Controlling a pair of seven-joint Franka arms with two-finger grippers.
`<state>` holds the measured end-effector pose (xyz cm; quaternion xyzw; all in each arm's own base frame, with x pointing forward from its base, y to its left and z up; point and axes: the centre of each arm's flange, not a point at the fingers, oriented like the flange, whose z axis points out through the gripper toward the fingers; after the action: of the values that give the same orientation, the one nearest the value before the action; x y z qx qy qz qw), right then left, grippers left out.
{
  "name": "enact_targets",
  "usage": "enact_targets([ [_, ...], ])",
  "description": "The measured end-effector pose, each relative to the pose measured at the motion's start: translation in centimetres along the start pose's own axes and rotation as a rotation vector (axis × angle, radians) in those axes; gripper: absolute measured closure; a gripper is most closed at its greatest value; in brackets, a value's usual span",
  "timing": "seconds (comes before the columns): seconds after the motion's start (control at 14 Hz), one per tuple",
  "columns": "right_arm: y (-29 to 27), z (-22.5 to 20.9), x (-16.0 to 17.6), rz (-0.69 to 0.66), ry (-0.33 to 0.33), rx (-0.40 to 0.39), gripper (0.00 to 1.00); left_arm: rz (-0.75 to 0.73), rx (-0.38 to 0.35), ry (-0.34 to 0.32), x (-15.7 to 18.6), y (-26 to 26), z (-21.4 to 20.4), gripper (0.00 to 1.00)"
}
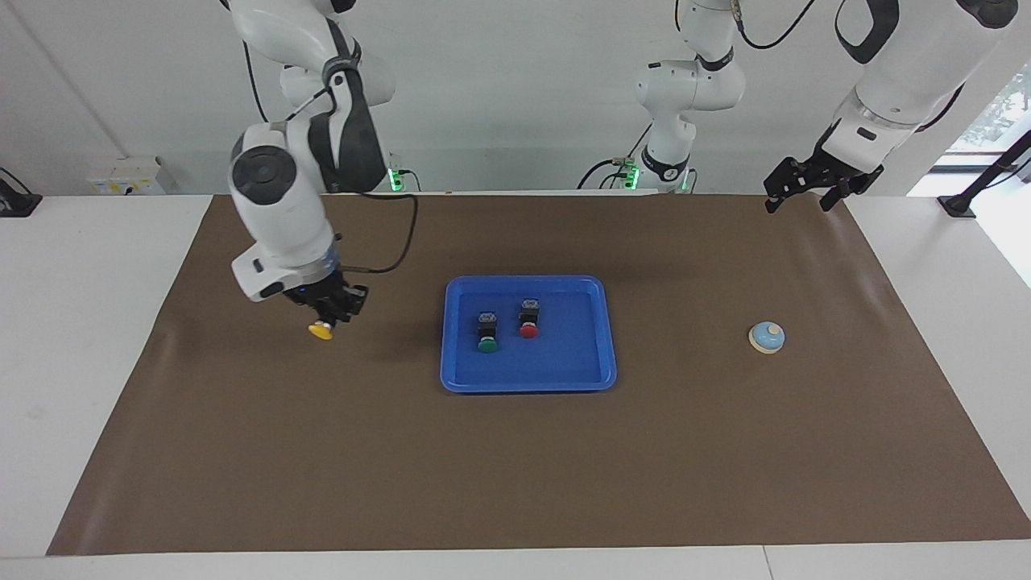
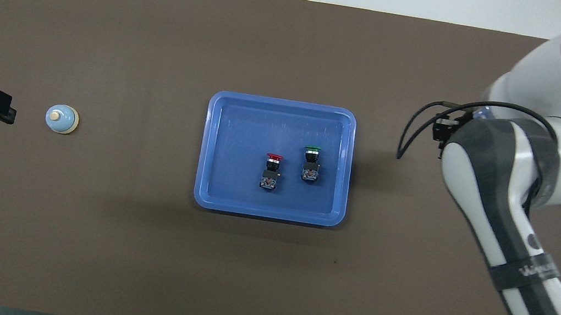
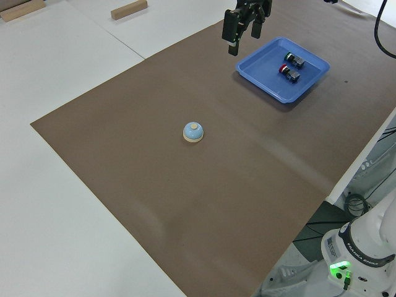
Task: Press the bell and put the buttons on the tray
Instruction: 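Place the yellow button in the tray beside the red one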
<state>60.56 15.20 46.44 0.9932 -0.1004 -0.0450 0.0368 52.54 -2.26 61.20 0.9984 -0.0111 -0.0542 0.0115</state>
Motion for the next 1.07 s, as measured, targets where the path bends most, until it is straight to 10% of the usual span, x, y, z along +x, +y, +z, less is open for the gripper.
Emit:
enact_targets([
  [1.07,-30.8,9.4,-12.7,-0.048,0.016,0.094,0.59,0.000,0.000,0.000,0.0,0.0,0.0,0.00],
])
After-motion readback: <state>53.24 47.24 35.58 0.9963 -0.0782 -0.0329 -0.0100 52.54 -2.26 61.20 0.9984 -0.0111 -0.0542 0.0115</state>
